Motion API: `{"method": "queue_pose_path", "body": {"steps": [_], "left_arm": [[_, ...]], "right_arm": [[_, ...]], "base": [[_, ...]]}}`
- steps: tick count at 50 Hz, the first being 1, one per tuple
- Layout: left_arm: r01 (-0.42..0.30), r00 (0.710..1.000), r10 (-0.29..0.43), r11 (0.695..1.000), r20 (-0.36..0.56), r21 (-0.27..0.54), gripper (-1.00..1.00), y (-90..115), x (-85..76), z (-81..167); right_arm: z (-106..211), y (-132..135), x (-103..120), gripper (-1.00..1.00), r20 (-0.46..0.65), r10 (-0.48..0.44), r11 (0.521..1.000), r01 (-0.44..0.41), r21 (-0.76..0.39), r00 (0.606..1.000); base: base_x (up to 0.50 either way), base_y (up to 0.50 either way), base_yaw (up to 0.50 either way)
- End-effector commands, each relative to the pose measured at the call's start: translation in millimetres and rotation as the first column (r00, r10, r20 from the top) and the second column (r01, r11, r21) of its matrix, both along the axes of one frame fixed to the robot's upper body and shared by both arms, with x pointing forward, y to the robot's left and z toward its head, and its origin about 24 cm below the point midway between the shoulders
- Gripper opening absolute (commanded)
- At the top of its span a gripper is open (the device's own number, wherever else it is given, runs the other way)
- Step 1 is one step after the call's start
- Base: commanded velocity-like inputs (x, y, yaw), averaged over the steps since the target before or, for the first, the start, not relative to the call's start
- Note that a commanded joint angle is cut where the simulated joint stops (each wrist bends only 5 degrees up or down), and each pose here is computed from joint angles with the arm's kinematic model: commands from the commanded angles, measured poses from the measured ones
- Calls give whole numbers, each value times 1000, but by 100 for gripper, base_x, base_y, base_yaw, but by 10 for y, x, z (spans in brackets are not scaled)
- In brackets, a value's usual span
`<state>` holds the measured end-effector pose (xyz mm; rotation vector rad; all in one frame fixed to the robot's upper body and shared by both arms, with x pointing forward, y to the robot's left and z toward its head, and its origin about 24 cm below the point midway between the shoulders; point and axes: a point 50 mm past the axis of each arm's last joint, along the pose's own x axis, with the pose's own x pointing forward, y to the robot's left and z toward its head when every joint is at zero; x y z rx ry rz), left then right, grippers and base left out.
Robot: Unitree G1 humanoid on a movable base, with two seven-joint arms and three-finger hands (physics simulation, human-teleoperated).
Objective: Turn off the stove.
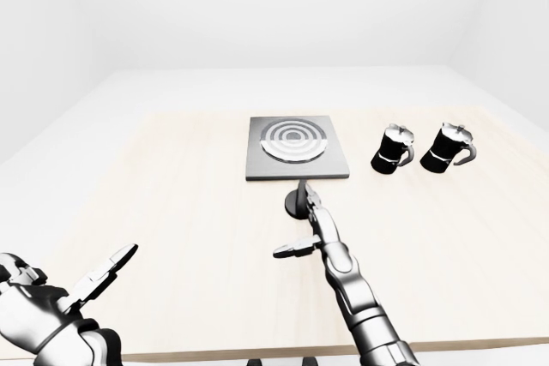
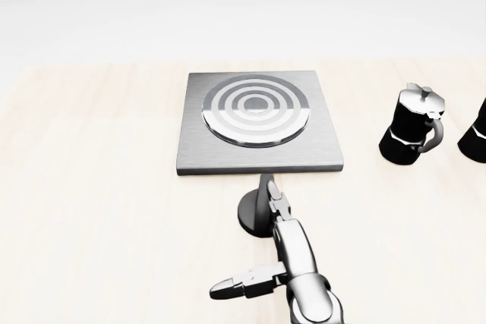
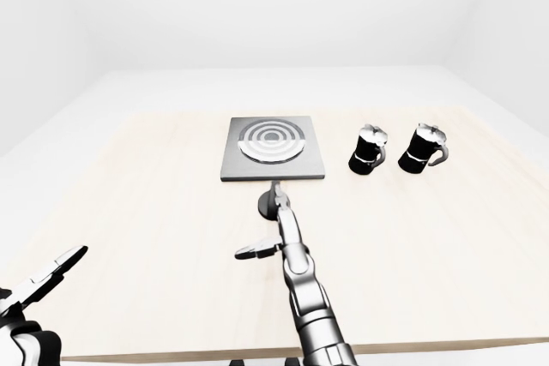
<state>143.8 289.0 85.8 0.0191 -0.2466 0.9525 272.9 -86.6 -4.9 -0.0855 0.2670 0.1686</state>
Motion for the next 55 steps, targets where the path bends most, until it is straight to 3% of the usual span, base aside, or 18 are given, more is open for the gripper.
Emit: {"method": "queue_pose_path", "body": {"steps": [1, 16, 25, 29, 35, 44, 47, 52, 55], "left_arm": [[2, 1000, -2, 1000, 5, 1, 100, -1, -6, 12], [3, 1000, -3, 1000, 6, -3, 100, -3, -1, 6], [4, 1000, -4, 1000, 6, -4, 100, -1, -4, 6], [4, 1000, -4, 1000, 6, -7, 100, 0, -3, 0], [7, 1000, -6, 1000, 4, -5, 100, -5, 2, -2], [7, 1000, -7, 1000, 11, 1, 100, -11, -4, 21], [8, 1000, -8, 1000, 10, 2, 100, -11, 1, 20], [8, 1000, -8, 1000, 7, 0, 100, -12, 7, 12], [10, 1000, -10, 1000, 2, -3, 100, -11, 13, -1]], "right_arm": [[-185, 346, -187, 100, -91, 130, 991, -127, 42, 987], [48, 534, -201, 100, 15, 207, 978, -207, 37, 978], [24, 517, 23, 100, -23, 202, 979, -201, 35, 979], [-69, 422, 163, 100, -90, 166, 986, -164, 33, 982], [-201, 135, 452, 100, -245, 32, 999, -24, 38, 969], [-2, -147, 763, 100, -278, -55, 996, 72, 51, 959], [123, -173, 858, 100, -251, -49, 996, 67, 62, 967], [532, -69, 1062, 100, -106, 39, 994, -28, 102, 994], [955, -25, 1184, 100, 67, 40, 990, -48, 132, 997]], "base": [[0, 0, 0], [0, 0, 0], [0, 0, 0], [0, 0, 0], [0, 0, 0], [0, 0, 0], [0, 0, 0], [0, 0, 0], [0, 0, 0]]}}
